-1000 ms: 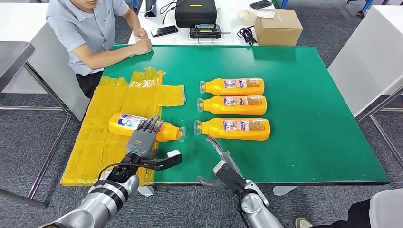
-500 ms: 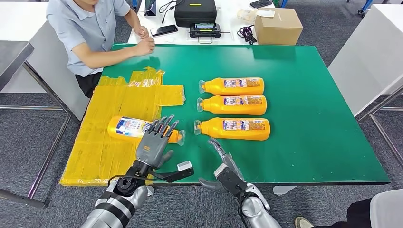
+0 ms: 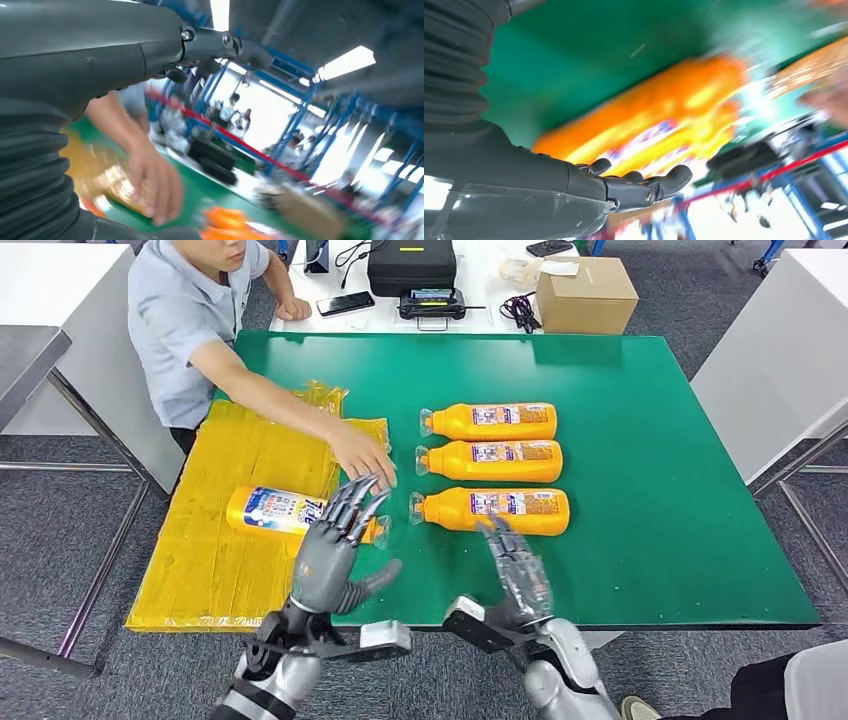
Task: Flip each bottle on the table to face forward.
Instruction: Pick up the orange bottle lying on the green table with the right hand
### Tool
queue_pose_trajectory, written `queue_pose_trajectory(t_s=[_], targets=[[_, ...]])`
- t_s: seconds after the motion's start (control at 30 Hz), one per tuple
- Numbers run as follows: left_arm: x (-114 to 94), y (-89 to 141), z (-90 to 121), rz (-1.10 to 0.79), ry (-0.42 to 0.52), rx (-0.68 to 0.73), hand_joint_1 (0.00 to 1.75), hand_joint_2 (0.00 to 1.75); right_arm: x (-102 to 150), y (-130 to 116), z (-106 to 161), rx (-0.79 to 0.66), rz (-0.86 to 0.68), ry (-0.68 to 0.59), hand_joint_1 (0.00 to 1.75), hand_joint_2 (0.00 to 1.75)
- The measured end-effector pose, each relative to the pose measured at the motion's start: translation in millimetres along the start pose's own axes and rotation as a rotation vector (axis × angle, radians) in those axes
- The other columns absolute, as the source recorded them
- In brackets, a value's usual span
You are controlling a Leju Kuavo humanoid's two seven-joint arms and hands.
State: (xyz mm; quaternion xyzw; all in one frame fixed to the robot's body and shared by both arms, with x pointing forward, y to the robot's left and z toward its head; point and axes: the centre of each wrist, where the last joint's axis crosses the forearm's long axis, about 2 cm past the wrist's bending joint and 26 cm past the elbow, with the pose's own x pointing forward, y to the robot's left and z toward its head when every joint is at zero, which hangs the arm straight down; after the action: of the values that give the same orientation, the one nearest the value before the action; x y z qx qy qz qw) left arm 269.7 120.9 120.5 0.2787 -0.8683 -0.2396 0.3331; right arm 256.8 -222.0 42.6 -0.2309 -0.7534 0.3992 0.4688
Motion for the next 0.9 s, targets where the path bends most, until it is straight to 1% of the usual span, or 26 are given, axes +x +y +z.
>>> queue_pose_trajectory(t_s=[0.17, 0.23, 0.3, 0.37, 0.5, 0.6, 0.8, 0.9], targets=[[22, -5, 21, 0.325, 0.247, 0.117, 0.00, 1.75, -15, -17, 16, 0.007, 0.218, 0.028, 0.00, 1.75], [30, -7, 29, 0.452, 0.319, 0.130, 0.00, 1.75, -20, -22, 24, 0.025, 0.301, 0.044, 0.00, 1.75], [36, -7, 36, 0.548, 0.363, 0.140, 0.00, 1.75, -23, -26, 32, 0.044, 0.370, 0.057, 0.00, 1.75], [40, -5, 39, 0.593, 0.367, 0.157, 0.00, 1.75, -26, -29, 37, 0.059, 0.420, 0.059, 0.00, 1.75], [44, 2, 38, 0.605, 0.335, 0.188, 0.00, 1.75, -29, -35, 38, 0.072, 0.458, 0.052, 0.00, 1.75], [46, 4, 37, 0.622, 0.334, 0.190, 0.00, 1.75, -29, -37, 38, 0.079, 0.460, 0.056, 0.00, 1.75], [47, 6, 39, 0.663, 0.369, 0.157, 0.00, 1.75, -36, -42, 37, 0.105, 0.437, 0.117, 0.00, 1.75], [48, 5, 40, 0.667, 0.373, 0.144, 0.00, 1.75, -40, -46, 35, 0.102, 0.438, 0.128, 0.00, 1.75]])
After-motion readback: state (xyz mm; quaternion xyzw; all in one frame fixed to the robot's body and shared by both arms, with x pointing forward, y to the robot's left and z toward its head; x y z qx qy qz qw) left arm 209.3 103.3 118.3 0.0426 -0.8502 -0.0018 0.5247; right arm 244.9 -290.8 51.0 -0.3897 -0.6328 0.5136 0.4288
